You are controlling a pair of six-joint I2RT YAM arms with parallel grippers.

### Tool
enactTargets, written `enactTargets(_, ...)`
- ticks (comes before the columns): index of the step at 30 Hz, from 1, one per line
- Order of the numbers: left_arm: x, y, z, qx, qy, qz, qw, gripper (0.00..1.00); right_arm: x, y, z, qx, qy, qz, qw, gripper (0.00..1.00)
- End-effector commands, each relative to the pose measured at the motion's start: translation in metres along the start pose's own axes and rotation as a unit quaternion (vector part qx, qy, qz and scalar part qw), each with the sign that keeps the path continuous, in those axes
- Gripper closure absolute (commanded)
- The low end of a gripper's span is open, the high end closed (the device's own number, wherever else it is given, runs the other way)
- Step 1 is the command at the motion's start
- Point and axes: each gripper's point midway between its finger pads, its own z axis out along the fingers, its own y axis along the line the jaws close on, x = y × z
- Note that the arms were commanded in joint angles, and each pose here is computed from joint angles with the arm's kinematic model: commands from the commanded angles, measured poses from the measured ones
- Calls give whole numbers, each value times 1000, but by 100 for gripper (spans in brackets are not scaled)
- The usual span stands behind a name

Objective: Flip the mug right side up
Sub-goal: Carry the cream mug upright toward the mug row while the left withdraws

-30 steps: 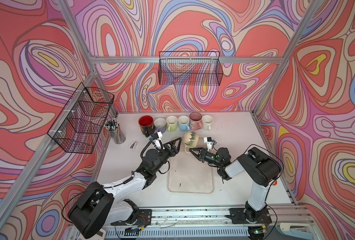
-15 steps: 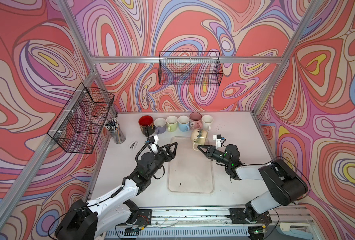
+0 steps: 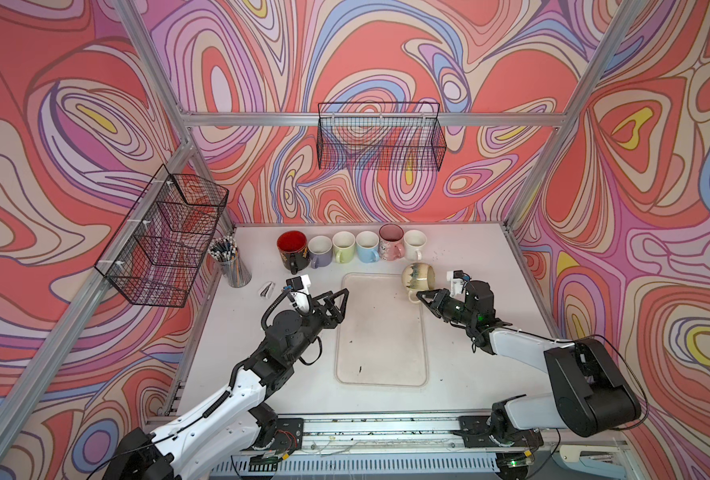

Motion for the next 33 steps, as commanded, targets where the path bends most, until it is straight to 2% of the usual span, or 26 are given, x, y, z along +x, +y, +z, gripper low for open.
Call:
enactTargets(1, 10, 13, -6, -21, 12, 9, 1000, 30, -25, 29, -9, -41, -28, -47, 998, 100)
enactTargets(8, 13, 18, -13, -29, 16, 9, 999, 30, -45, 6, -12, -14, -34, -24, 999, 100)
enactTargets(17, 14, 24, -21, -39, 15, 19, 999, 30, -71, -3, -24, -6, -60, -15, 998, 100)
enactTargets(23, 17, 25, -23, -45, 25, 15, 999, 30, -101, -9, -38, 27, -83, -25, 996, 100)
enactTargets(33, 4, 13, -34, -56, 40, 27, 997, 25, -140, -24, -31, 104, -98, -76, 987, 100)
